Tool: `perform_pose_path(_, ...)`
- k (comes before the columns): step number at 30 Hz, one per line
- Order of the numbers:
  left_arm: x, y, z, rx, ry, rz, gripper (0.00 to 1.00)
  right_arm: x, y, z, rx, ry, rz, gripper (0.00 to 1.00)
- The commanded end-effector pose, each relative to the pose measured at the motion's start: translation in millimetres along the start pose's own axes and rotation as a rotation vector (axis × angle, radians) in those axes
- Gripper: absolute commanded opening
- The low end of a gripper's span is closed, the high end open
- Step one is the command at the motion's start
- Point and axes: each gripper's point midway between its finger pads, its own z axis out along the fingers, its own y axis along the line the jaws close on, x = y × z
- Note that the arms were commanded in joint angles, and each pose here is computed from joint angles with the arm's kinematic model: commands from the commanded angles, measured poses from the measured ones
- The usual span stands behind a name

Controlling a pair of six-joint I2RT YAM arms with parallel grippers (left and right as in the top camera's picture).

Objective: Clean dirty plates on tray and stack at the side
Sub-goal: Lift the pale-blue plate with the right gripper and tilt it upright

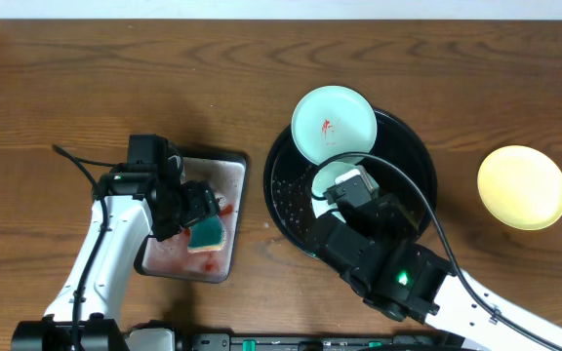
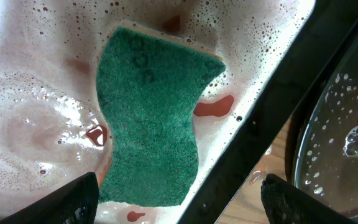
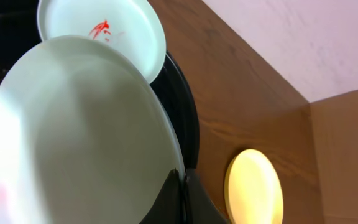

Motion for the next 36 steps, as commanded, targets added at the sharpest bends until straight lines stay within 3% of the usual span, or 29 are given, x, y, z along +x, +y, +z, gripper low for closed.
perform_pose_path(1, -2.9, -2.5, -4.2, 0.014, -0.015, 0.013, 0.84, 0.6, -10.3, 5.3, 0.037, 0.014, 0.069, 0.01)
perform_pose_path(8, -2.9, -2.5, -4.2, 0.014, -0.015, 0.013, 0.84, 0.6, -10.8, 5.6, 0.039, 0.015, 0.049, 0.01)
perform_pose_path(13, -2.9, -2.4, -4.1, 0.014, -0.015, 0.013, 0.84, -13.0, -33.1, -1.8, 0.194, -0.038, -0.175, 0.01)
perform_pose_path(24, -2.9, -2.5, -4.1, 0.014, -0.015, 0.013, 0.84, -45.6, -33.1, -41.9, 0.371, -0.176, -0.448, 0.01)
perform_pose_path(36, -2.9, -2.5, -4.2, 0.014, -0.015, 0.013, 0.84, -49.1, -27.6, -51.1, 0.379, -0.205, -0.487, 0.01)
